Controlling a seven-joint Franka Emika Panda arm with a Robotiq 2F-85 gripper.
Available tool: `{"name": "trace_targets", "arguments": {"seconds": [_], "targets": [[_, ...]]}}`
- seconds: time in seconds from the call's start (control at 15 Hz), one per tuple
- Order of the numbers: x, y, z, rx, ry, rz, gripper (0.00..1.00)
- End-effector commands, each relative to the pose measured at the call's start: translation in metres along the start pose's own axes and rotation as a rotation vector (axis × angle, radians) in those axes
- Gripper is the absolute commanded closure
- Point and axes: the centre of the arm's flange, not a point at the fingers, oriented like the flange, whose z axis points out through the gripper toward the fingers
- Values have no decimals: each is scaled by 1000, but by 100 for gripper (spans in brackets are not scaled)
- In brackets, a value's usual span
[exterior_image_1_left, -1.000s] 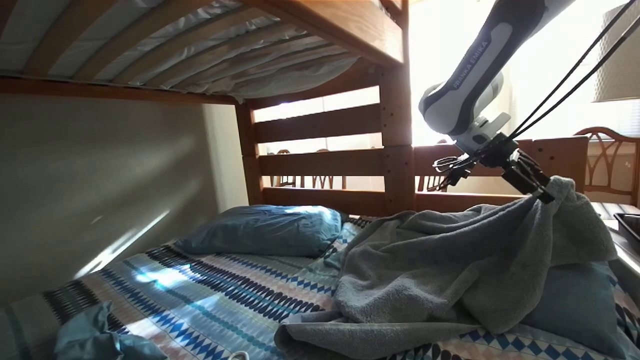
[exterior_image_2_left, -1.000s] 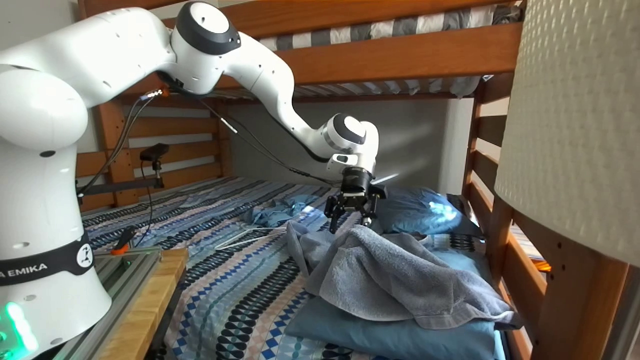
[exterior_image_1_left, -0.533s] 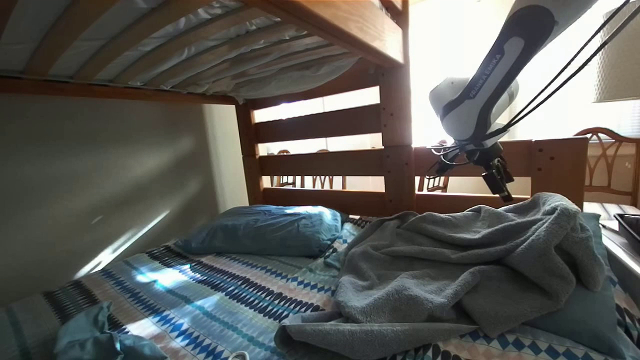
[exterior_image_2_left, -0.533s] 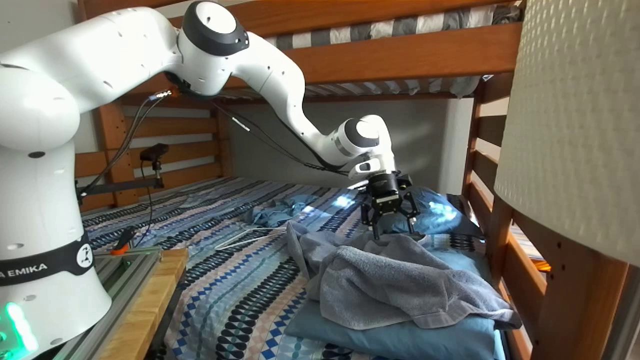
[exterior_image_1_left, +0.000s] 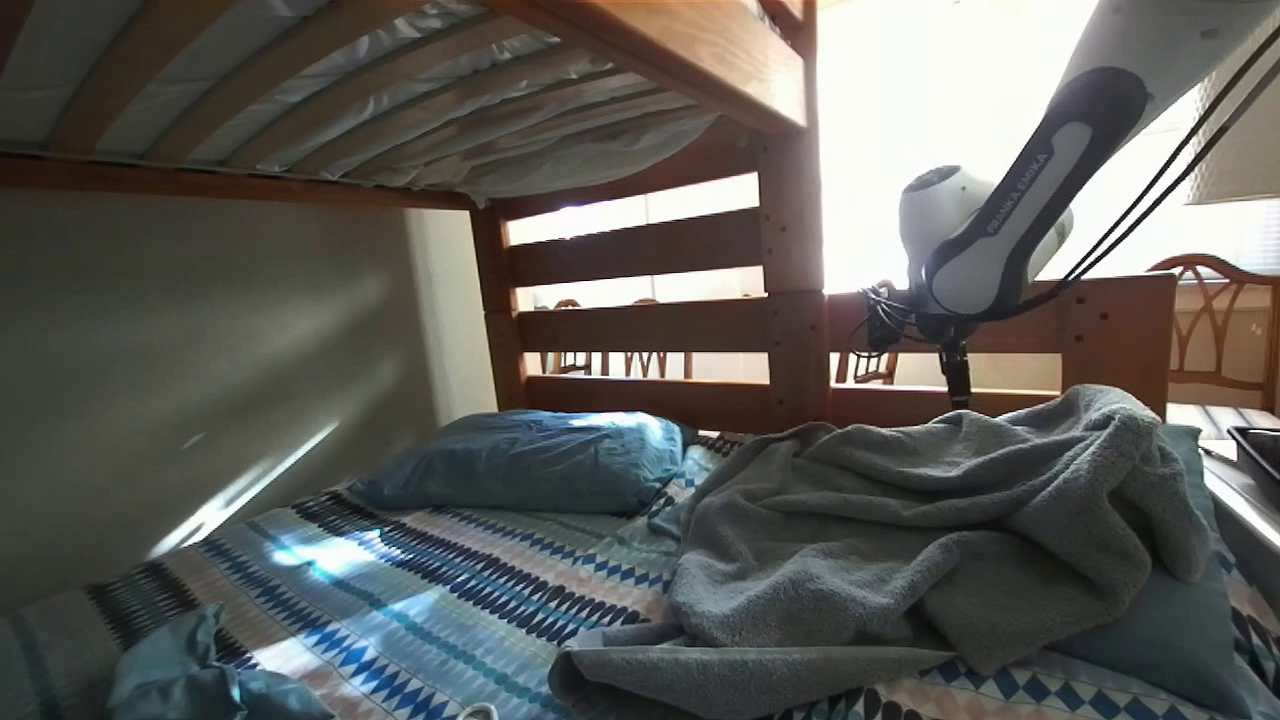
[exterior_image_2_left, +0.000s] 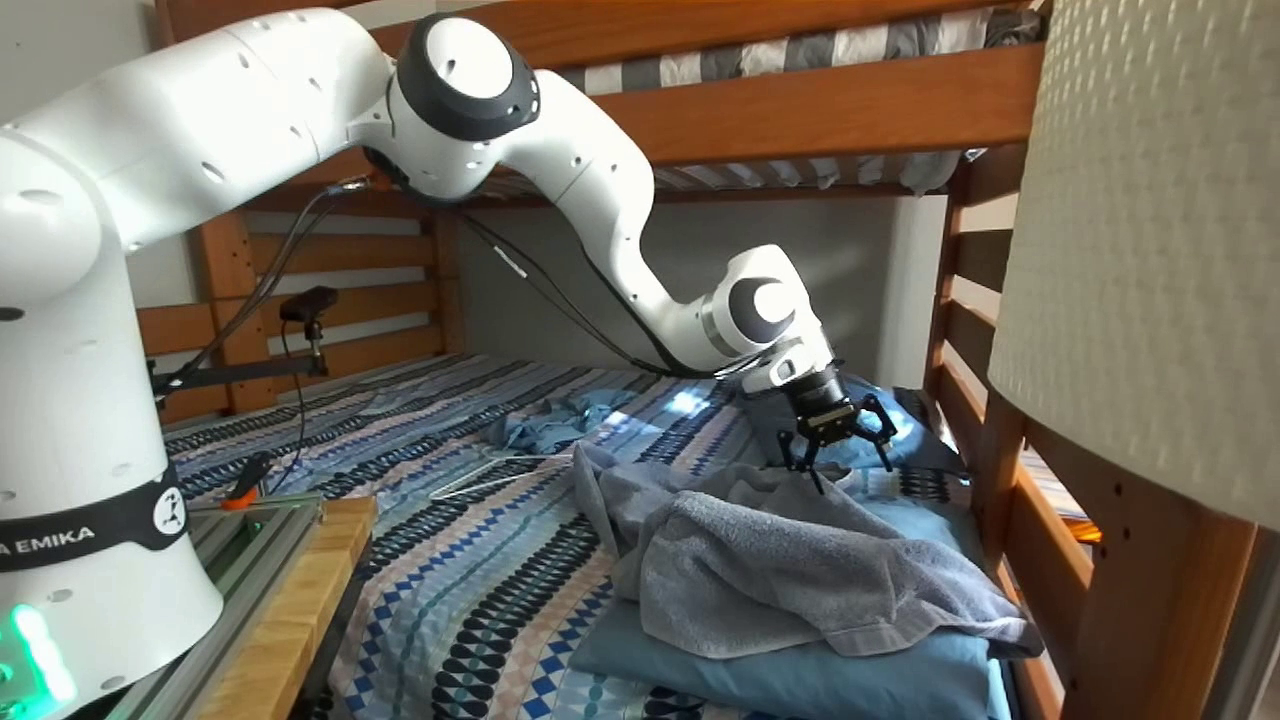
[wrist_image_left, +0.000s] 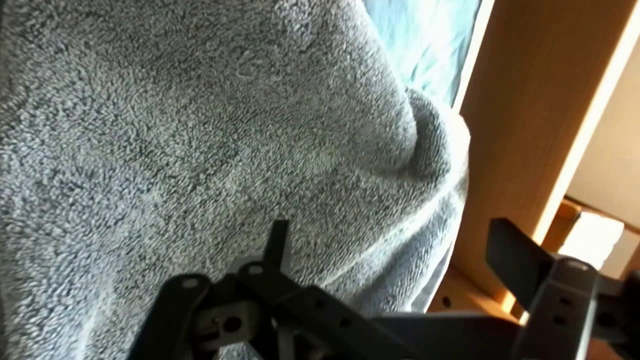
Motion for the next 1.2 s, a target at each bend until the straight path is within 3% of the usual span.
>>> {"name": "trace_targets", "arguments": {"seconds": [0.0,0.33,0.67,0.8,1.13], "targets": [[-16,-29,29,-10,-151,-131,0],[-29,-47,48,-123,-319,-306,0],[-30,-41,65,-330,-436,-472,0],[-29,-36,70,-387,-444,-534,0],[-38,-37,83,-386,-403,-640,0]]}}
